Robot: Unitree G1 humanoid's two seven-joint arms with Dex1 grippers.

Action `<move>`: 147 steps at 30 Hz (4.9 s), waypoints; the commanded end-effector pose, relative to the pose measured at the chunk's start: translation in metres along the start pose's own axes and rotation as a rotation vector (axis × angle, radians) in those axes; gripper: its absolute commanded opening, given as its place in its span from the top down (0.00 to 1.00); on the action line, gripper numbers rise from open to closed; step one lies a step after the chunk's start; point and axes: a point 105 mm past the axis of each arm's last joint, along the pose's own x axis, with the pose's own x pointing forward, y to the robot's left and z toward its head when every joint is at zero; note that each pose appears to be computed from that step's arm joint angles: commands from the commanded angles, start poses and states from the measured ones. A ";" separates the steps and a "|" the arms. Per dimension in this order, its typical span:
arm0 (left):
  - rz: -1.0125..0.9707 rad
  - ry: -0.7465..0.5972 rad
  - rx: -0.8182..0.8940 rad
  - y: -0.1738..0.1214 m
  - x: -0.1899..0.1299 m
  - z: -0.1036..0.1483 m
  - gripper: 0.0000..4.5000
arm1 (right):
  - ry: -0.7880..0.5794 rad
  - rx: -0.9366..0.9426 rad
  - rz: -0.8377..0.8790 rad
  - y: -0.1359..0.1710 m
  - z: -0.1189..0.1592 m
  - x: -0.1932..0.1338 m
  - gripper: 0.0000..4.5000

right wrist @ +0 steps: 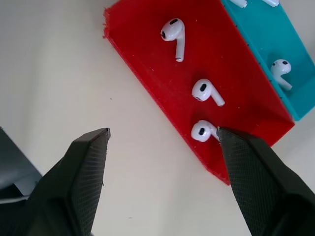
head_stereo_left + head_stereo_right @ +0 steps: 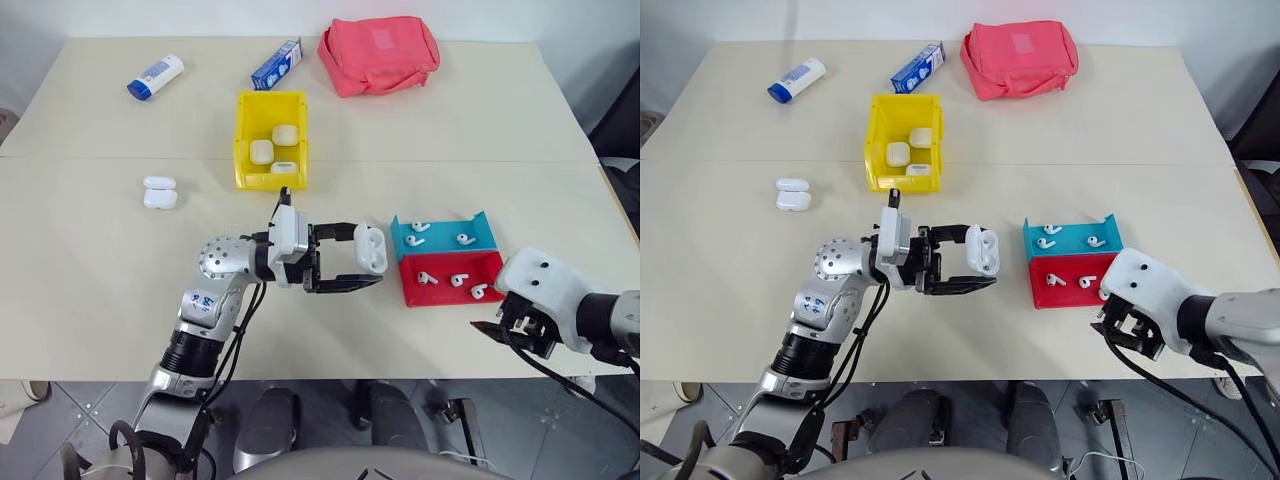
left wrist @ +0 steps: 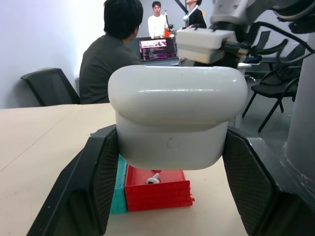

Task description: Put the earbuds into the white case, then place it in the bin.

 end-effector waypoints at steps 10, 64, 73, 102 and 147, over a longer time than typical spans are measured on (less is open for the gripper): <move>-0.007 -0.043 0.023 -0.006 0.006 0.010 0.38 | 0.048 -0.268 0.053 -0.018 0.003 0.011 0.48; 0.066 0.007 -0.011 -0.016 -0.015 0.012 0.38 | 0.007 -0.535 0.261 -0.049 0.023 0.067 0.48; 0.067 0.032 -0.005 -0.016 -0.024 0.011 0.38 | 0.012 -0.540 0.265 -0.052 0.022 0.070 0.48; 0.074 0.029 0.004 -0.012 -0.021 0.011 0.38 | -0.052 -0.510 0.200 -0.064 0.036 0.063 1.00; 0.006 -0.023 -0.029 -0.012 -0.004 0.004 0.38 | 0.051 -0.192 0.105 -0.031 -0.006 0.025 0.66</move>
